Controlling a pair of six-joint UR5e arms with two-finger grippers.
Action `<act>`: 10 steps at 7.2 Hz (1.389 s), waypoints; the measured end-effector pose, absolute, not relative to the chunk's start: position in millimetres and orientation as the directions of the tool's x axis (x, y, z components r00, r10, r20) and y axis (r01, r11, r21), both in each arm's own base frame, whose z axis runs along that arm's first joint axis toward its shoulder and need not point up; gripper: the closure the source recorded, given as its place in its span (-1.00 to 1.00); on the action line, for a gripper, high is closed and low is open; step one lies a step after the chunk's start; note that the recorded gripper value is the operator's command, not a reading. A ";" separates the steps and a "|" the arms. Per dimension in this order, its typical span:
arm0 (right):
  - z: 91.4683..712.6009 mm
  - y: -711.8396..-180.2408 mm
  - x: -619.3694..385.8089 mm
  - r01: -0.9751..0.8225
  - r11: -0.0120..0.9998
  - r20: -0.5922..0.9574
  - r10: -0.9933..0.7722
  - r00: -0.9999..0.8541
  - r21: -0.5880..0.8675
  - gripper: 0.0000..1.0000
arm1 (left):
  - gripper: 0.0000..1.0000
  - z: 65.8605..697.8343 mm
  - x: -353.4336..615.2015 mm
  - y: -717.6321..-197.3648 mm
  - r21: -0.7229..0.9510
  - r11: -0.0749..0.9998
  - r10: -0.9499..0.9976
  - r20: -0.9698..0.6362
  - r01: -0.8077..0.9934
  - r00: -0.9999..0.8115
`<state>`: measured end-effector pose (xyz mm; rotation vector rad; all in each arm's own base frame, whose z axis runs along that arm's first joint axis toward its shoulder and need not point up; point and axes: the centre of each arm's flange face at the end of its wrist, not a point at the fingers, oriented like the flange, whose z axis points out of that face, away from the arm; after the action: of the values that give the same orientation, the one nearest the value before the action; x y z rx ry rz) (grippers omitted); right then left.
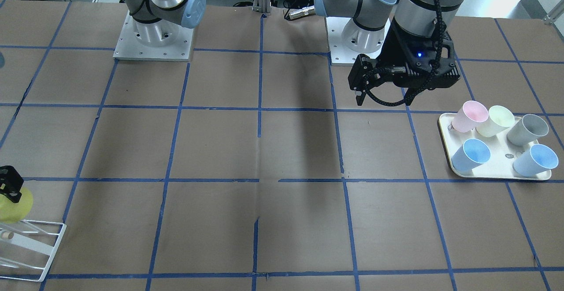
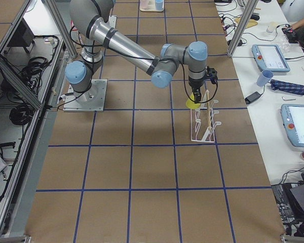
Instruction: Transfer IKEA cup to right arm and place on rack
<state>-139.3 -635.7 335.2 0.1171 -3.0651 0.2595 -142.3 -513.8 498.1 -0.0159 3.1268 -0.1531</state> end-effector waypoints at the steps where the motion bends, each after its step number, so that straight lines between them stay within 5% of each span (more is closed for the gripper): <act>1: 332.5 -636.1 -139.7 -0.080 0.983 0.068 -0.070 -0.995 -0.163 -0.93 | -1.00 498.2 -142.3 -513.7 -0.098 0.995 -0.011 -0.010 -0.010 -1.000; 6: 336.3 -636.1 -139.3 -0.075 0.985 0.068 -0.065 -0.996 -0.157 -1.00 | -1.00 498.9 -142.2 -513.7 -0.100 0.995 -0.012 -0.011 -0.011 -1.000; 10: 422.1 -574.9 -100.8 -0.055 0.996 0.017 -0.054 -0.998 -0.064 -1.00 | -1.00 499.2 -142.3 -513.4 -0.101 0.995 -0.011 -0.010 -0.010 -1.000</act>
<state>-100.8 -574.9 422.1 0.0858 -3.1237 0.1013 -142.3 -513.4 499.2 -0.0167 3.1270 -0.1578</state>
